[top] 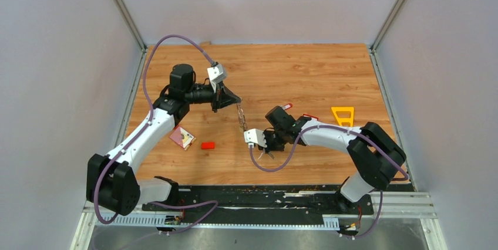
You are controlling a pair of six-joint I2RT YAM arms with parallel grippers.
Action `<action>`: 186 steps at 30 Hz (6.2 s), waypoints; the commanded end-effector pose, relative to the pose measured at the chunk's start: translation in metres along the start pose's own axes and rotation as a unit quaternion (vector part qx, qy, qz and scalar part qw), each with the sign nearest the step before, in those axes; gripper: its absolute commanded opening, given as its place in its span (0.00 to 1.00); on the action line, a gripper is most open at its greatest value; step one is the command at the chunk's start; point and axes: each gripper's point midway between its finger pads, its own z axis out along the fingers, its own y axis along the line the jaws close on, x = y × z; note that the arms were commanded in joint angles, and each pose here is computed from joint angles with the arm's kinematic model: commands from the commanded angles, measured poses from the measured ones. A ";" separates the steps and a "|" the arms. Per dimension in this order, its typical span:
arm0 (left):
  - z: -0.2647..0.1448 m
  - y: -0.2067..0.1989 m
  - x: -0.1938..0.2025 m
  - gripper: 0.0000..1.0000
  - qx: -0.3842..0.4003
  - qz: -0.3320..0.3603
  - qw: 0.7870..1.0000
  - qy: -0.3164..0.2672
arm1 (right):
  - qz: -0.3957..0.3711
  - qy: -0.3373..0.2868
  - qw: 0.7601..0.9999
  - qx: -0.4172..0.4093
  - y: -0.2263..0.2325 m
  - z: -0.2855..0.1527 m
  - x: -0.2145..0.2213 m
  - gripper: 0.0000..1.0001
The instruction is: Put the keys on the keyring
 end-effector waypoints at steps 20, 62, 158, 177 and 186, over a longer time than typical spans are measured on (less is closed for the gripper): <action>-0.002 -0.005 -0.013 0.00 0.010 0.019 1.000 -0.022 | -0.022 -0.120 0.993 0.006 -0.014 -0.071 -0.061 0.00; 0.008 -0.002 -0.011 0.00 -0.021 0.021 1.000 -0.005 | -0.016 0.076 0.997 0.007 0.001 -0.021 0.006 0.00; 0.051 -0.059 -0.004 0.00 0.066 -0.113 0.990 0.054 | -0.061 -0.221 0.958 0.173 -0.050 -0.196 -0.133 0.00; 0.048 -0.090 -0.024 0.00 0.133 -0.075 0.988 0.030 | -0.129 -0.189 0.951 0.206 -0.052 -0.181 -0.134 0.00; 0.041 -0.103 -0.044 0.00 0.153 -0.080 0.985 0.010 | -0.159 -0.192 0.933 0.259 -0.047 -0.205 -0.139 0.00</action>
